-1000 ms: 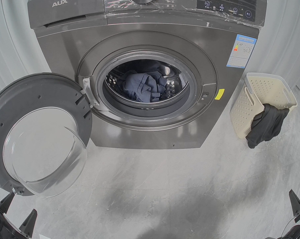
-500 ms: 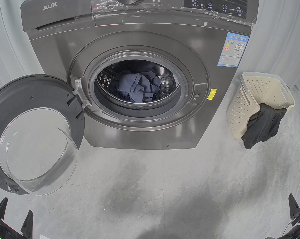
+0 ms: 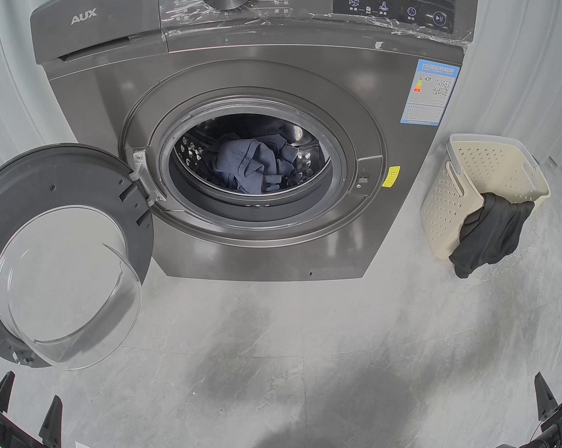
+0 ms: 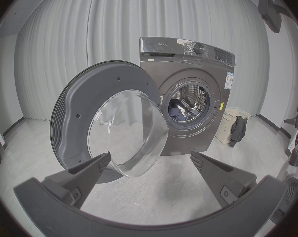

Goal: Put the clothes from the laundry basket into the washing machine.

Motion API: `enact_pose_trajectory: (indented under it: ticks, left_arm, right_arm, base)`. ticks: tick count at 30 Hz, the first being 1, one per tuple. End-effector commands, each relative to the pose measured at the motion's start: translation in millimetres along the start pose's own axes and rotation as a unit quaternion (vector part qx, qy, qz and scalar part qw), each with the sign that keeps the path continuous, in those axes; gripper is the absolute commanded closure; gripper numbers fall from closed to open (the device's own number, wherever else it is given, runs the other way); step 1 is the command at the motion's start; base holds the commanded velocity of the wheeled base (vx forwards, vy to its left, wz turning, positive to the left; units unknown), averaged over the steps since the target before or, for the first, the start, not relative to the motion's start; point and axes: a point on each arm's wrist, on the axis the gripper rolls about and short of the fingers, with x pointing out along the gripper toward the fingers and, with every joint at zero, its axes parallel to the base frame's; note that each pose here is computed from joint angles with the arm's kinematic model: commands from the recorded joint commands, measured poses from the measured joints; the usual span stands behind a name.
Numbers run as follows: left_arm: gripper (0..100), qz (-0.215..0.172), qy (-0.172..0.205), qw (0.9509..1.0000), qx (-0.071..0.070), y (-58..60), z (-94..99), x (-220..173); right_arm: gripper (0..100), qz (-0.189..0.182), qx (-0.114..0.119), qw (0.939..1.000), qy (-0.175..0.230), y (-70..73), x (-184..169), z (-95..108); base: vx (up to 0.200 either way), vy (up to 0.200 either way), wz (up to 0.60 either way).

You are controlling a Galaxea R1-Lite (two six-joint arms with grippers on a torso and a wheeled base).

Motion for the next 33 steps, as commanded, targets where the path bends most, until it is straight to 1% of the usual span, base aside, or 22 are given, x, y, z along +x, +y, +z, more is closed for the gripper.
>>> enact_pose_trajectory:
  ticks: [1, 2, 3, 4, 5, 6, 7, 8, 9, 10, 11, 12, 14, 16, 19, 23, 25, 29, 33]
  left_arm:
    - [0, 0.003, 0.004, 1.0000, -0.008, 0.2, -4.7, 0.6]
    - [0, 0.003, 0.004, 0.9999, -0.009, 0.2, -4.7, 0.6]
    - [0, 0.003, 0.004, 0.9999, -0.009, 0.2, -4.6, 0.6]
    - [0, 0.003, 0.004, 0.9999, -0.009, 0.2, -4.7, 0.6]
    - [0, 0.003, 0.004, 0.9999, -0.009, 0.2, -4.7, 0.6]
    - [0, 0.003, 0.004, 0.9999, -0.009, 0.2, -4.7, 0.6]
    - [0, 0.003, 0.004, 1.0000, -0.006, 0.2, -4.7, 0.6]
    - [0, 0.004, 0.004, 1.0000, -0.005, 0.2, -4.7, 0.6]
    - [0, 0.003, 0.004, 1.0000, -0.003, 0.2, -4.7, 0.6]
    - [0, 0.003, 0.004, 1.0000, -0.003, 0.2, -4.7, 0.6]
    - [0, 0.003, 0.004, 1.0000, -0.003, 0.1, -4.7, 0.6]
    - [0, 0.003, 0.004, 1.0000, -0.006, 0.2, -4.5, 0.7]
    - [0, 0.003, 0.004, 1.0000, -0.007, 0.2, -4.6, 0.6]
    - [0, 0.003, 0.004, 1.0000, -0.006, 0.2, -4.6, 0.6]
    - [0, 0.004, 0.004, 0.9999, -0.009, 0.2, -4.6, 0.6]
    - [0, 0.005, 0.004, 1.0000, -0.008, 0.3, -4.6, 0.6]
    - [0, 0.006, 0.004, 0.9999, -0.010, 0.3, -4.7, 0.6]
    - [0, 0.009, 0.004, 0.9999, -0.010, 0.4, -4.7, 0.6]
    - [0, 0.009, 0.004, 0.9999, -0.009, 0.4, -4.7, 0.6]
  right_arm:
    - [0, -0.015, -0.002, 0.9999, 0.002, -0.5, -0.3, 0.6]
    - [0, -0.020, -0.002, 0.9998, 0.000, -0.7, -0.3, 0.9]
    - [0, -0.034, -0.006, 0.9994, -0.003, -1.5, -0.4, 1.0]
    - [0, -0.060, -0.010, 0.9981, -0.002, -2.7, -0.2, 0.0]
    - [0, -0.072, -0.011, 0.9973, -0.003, -3.2, -0.2, 0.1]
    - [0, -0.072, -0.011, 0.9973, -0.003, -3.2, -0.2, 0.1]
    - [0, -0.063, -0.016, 0.9979, -0.001, -2.8, -0.1, -0.4]
    - [0, -0.036, -0.011, 0.9993, 0.010, -1.7, 0.1, -2.9]
    - [0, -0.017, -0.015, 0.9997, 0.011, -1.0, 0.7, -4.0]
    - [0, -0.017, -0.015, 0.9997, 0.011, -1.0, 0.7, -4.0]
    - [0, 0.021, -0.023, 0.9993, 0.022, 0.5, 1.1, -5.0]
    - [0, 0.008, -0.023, 0.9995, 0.018, 0.1, 0.5, -5.6]
    - [0, -0.007, -0.021, 0.9997, 0.012, -0.6, 1.0, -5.6]
    - [0, -0.008, -0.024, 0.9996, 0.012, -0.6, 1.0, -5.6]
    - [0, -0.007, -0.024, 0.9996, 0.012, -0.6, 1.0, -5.6]
    - [0, -0.007, -0.024, 0.9996, 0.012, -0.6, 1.0, -5.6]
    - [0, -0.007, -0.024, 0.9996, 0.012, -0.6, 1.0, -5.6]
    - [0, -0.007, -0.024, 0.9996, 0.012, -0.6, 1.0, -5.6]
    - [0, -0.007, -0.024, 0.9996, 0.012, -0.6, 1.0, -5.6]
  base:
    - [0.000, -0.200, 0.00]
    - [0.000, -0.200, 0.00]
    - [0.000, -0.200, 0.00]
    - [0.000, -0.200, 0.00]
    - [0.000, -0.200, 0.00]
    - [0.000, -0.200, 0.00]
    - [0.000, -0.200, 0.00]
    - [0.000, -0.200, 0.00]
    - [0.000, -0.200, 0.00]
    - [0.000, -0.200, 0.00]
    - [0.000, -0.200, 0.00]
    - [0.000, -0.200, 0.00]
    - [0.000, -0.200, 0.00]
    - [0.000, -0.200, 0.00]
    - [0.000, -0.200, 0.00]
    - [0.000, -0.200, 0.00]
    - [0.000, 0.000, 0.00]
    - [0.000, 0.000, 0.00]
    - [0.000, -0.200, 0.00]
